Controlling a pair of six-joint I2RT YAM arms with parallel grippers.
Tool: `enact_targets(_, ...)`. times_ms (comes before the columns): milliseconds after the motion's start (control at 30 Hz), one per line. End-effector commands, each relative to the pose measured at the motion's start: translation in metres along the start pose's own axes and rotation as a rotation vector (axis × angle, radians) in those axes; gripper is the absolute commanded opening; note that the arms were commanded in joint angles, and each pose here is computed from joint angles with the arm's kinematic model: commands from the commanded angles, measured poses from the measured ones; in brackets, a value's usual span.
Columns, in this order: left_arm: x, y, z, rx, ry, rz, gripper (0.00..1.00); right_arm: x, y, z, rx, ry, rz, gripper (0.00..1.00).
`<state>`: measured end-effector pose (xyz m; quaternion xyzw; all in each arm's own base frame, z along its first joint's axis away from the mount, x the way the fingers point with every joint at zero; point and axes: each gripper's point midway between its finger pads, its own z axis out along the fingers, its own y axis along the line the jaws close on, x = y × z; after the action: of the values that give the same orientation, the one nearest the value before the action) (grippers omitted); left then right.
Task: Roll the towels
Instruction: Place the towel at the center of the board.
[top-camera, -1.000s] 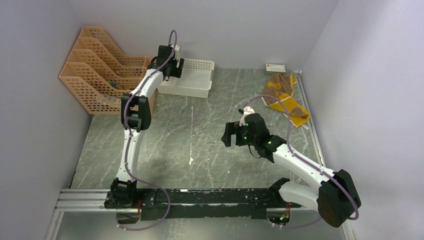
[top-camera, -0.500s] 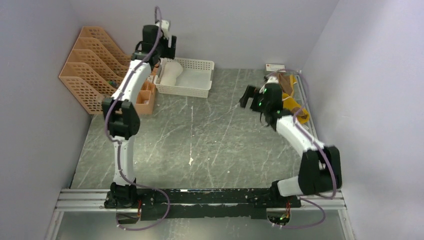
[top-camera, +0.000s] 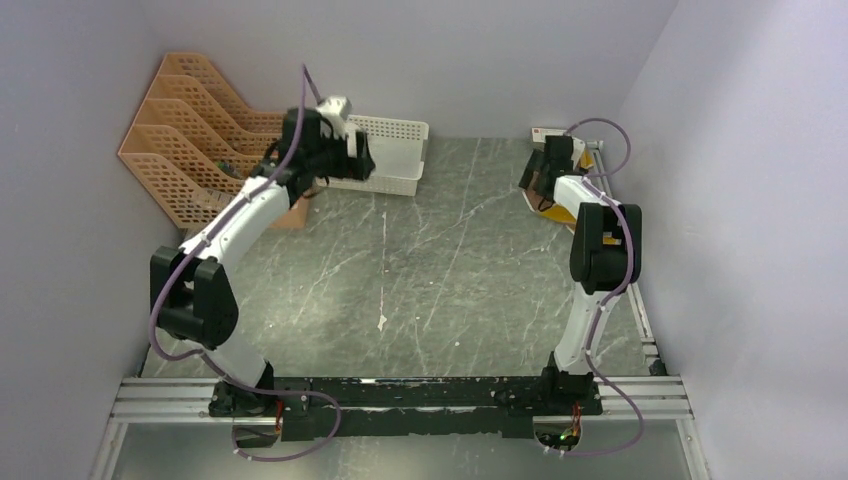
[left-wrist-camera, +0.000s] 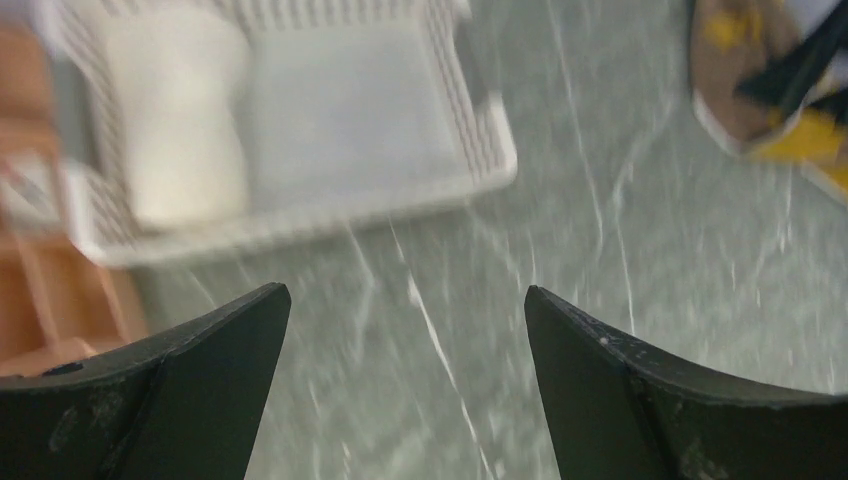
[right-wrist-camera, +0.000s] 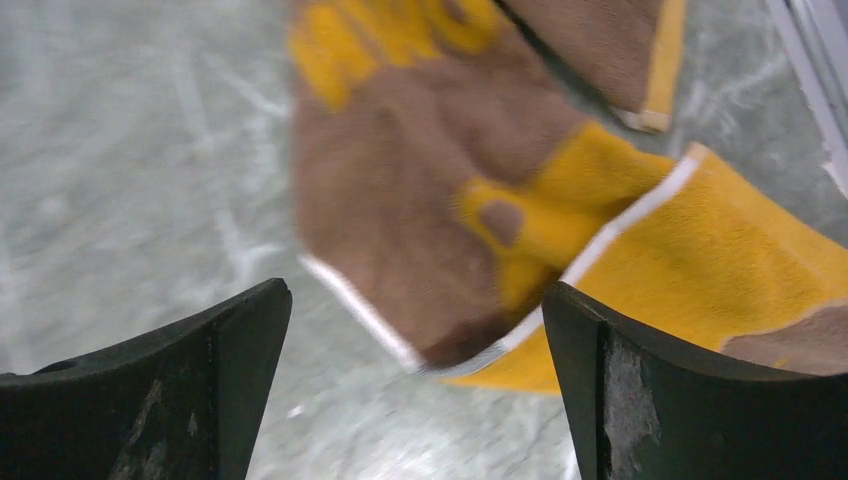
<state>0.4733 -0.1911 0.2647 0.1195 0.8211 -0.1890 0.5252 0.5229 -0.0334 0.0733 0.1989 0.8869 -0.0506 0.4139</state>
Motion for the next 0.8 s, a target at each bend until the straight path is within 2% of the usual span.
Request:
enact_targets(0, 0.059, -0.028, -0.021, 0.091, 0.1, -0.068, 1.0, 0.026, -0.045, 0.022, 0.178, 0.088, -0.051, 0.99)
enact_targets(67, 0.085, -0.034, -0.034, 0.117, 0.15, -0.079, 0.99, 0.041, -0.054, 0.024, 0.197, 0.115, -0.069, 0.98)
enact_targets(133, 0.106, -0.038, -0.048, 0.139, 0.191, -0.085, 0.99, 0.05, -0.057, 0.021, 0.191, 0.13, -0.079, 0.83)
enact_targets(167, 0.113, -0.039, -0.055, 0.144, 0.204, -0.088, 1.0, 0.052, -0.055, 0.018, 0.17, 0.133, -0.079, 0.53)
enact_targets(200, 0.118, -0.04, -0.062, 0.144, 0.209, -0.093, 1.0, 0.053, -0.051, 0.014, 0.146, 0.132, -0.071, 0.14)
enact_targets(233, 0.121, -0.042, -0.069, 0.149, 0.205, -0.1, 1.0, 0.05, -0.048, 0.008, 0.122, 0.122, -0.062, 0.0)
enact_targets(333, 0.125, -0.044, -0.087, 0.154, 0.186, -0.108, 1.0, 0.037, -0.024, -0.019, 0.027, 0.093, -0.068, 0.0)
enact_targets(400, 0.119, -0.04, -0.096, 0.124, 0.165, -0.092, 0.99, 0.015, 0.011, -0.055, -0.075, 0.023, -0.092, 0.0)
enact_targets(500, 0.099, -0.022, -0.105, 0.034, 0.124, -0.059, 1.0, -0.01, 0.098, -0.14, -0.268, -0.116, -0.205, 0.0)
enact_targets(600, 0.084, -0.006, -0.107, 0.005, 0.119, -0.071, 1.0, -0.005, 0.186, -0.241, -0.51, -0.2, -0.288, 0.0)
enact_targets(700, 0.077, 0.012, -0.109, -0.043, 0.139, -0.089, 1.0, -0.005, 0.203, -0.301, -0.674, -0.207, -0.22, 0.0)
enact_targets(767, 0.069, 0.019, -0.115, -0.067, 0.114, -0.094, 1.0, -0.014, 0.185, -0.314, -0.641, -0.243, -0.203, 0.0)
